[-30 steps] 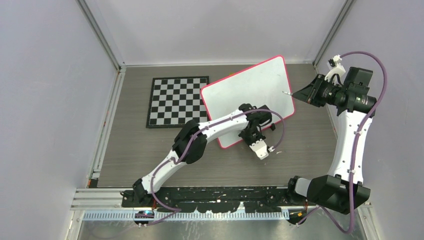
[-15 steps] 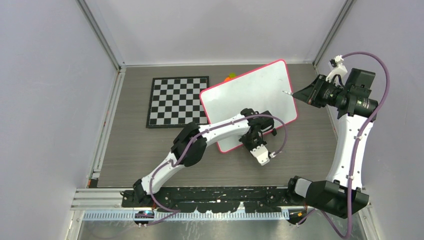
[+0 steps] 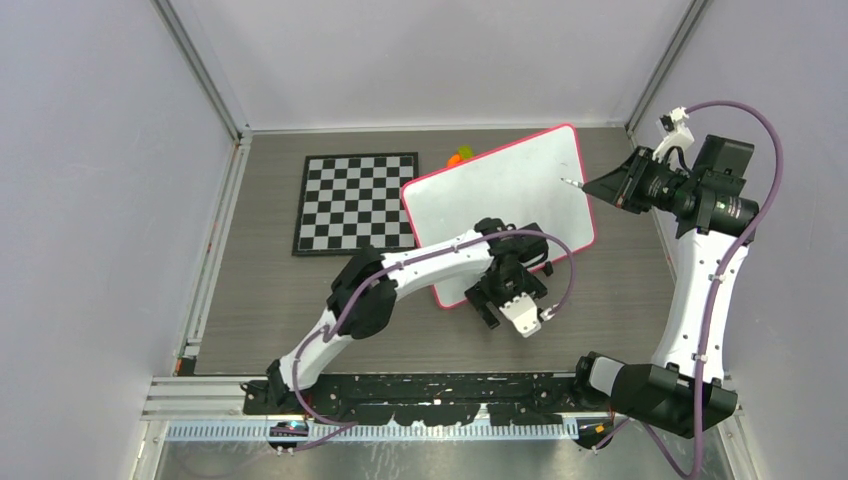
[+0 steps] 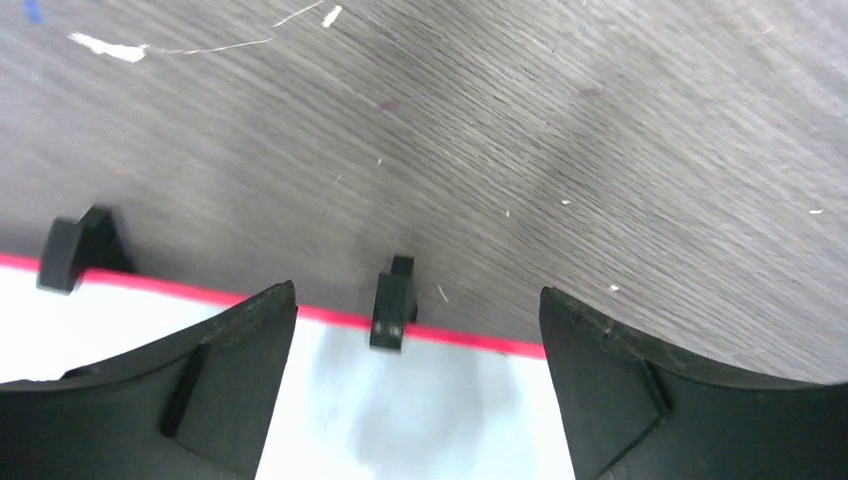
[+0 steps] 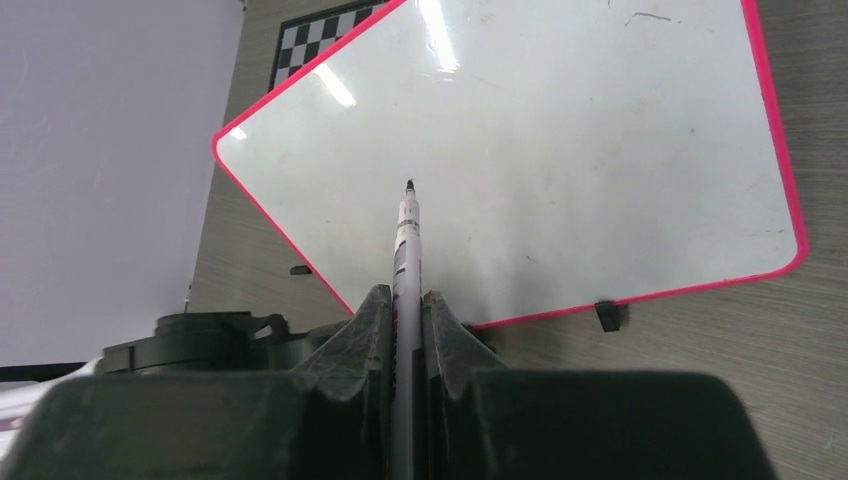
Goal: Write a sentence on the whiteboard
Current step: Move the whiteboard to the center of the board, then write a sentence on the whiteboard.
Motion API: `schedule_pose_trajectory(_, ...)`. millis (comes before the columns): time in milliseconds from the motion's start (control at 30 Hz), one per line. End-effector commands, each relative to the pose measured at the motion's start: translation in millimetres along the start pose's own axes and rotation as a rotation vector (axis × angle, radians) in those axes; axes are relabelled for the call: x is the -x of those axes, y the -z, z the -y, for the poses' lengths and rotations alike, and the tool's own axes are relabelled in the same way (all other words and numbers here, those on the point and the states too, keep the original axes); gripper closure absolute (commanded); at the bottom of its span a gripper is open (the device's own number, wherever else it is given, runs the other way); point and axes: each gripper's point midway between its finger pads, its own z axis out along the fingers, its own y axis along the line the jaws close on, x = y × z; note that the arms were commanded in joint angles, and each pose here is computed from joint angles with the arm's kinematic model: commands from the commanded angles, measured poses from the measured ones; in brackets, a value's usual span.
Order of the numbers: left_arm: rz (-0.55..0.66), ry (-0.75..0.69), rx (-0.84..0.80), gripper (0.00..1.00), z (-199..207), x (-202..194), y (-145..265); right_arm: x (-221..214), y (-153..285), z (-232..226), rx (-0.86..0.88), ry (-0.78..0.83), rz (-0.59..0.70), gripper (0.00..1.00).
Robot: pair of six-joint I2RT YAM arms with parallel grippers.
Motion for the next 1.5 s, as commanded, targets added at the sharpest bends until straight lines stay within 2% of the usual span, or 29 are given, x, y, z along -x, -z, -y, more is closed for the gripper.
schedule_pose_trajectory(0, 0.080, 0.045, 0.149, 0.01, -4.9, 44.2, 72.4, 25.1, 14.1, -25.8, 0.056, 0.095, 0.083, 1.00)
schedule_pose_trajectory(167, 0.112, 0.195, 0.276, 0.00, 1.9, 62.5, 128.1, 43.1, 13.5, -32.7, 0.085, 0.108, 0.124, 1.00)
schedule_pose_trajectory(300, 0.140, 0.416, 0.373, 0.00, 13.9, 66.7, 172.5, 58.3, 9.0, -32.8, 0.097, 0.085, 0.138, 1.00)
schedule_pose_trajectory(400, 0.234, 0.607, 0.473, 0.00, 19.1, 60.4, 214.8, 62.2, 2.5, -35.9, 0.118, 0.071, 0.123, 1.00)
schedule_pose_trajectory(567, 0.483, 0.929, 0.641, 0.00, 34.5, 28.4, 294.0, 52.4, -20.3, -48.1, 0.107, 0.119, 0.060, 1.00)
schedule_pose_trajectory(667, 0.543, 1.146, 0.763, 0.00, 57.4, -11.5, 322.3, 46.6, -30.5, -56.3, 0.075, 0.190, 0.018, 1.00)
schedule_pose_trajectory(733, 0.565, 1.216, 0.851, 0.00, 80.0, -29.7, 339.4, 44.9, -36.6, -57.3, 0.061, 0.205, 0.003, 1.00)
schedule_pose_trajectory(833, 0.573, 1.362, 0.972, 0.00, 107.1, -66.3, 349.8, 40.6, -46.6, -57.2, 0.060, 0.214, -0.030, 1.00)
schedule_pose_trajectory(1033, 0.692, 1.627, 0.954, 0.00, 145.3, -119.9, 356.5, 30.6, -65.4, -56.2, 0.082, 0.275, -0.082, 1.00)
schedule_pose_trajectory(1100, 0.757, 1.658, 0.893, 0.00, 149.9, -126.2, 353.3, 29.0, -70.8, -58.1, 0.087, 0.293, -0.082, 1.00)
schedule_pose_trajectory(1267, 0.805, 1.751, 0.803, 0.00, 156.6, -139.0, 332.8, 24.0, -83.1, -62.9, 0.119, 0.299, -0.107, 1.00)
schedule_pose_trajectory(1367, 0.824, 1.829, 0.803, 0.00, 159.9, -145.7, 317.3, 19.3, -93.9, -59.6, 0.093, 0.340, -0.139, 1.00)
schedule_pose_trajectory(1467, 0.858, 1.799, 0.872, 0.00, 159.4, -145.5, 313.8, 19.6, -98.5, -55.2, -0.010, 0.474, -0.162, 1.00)
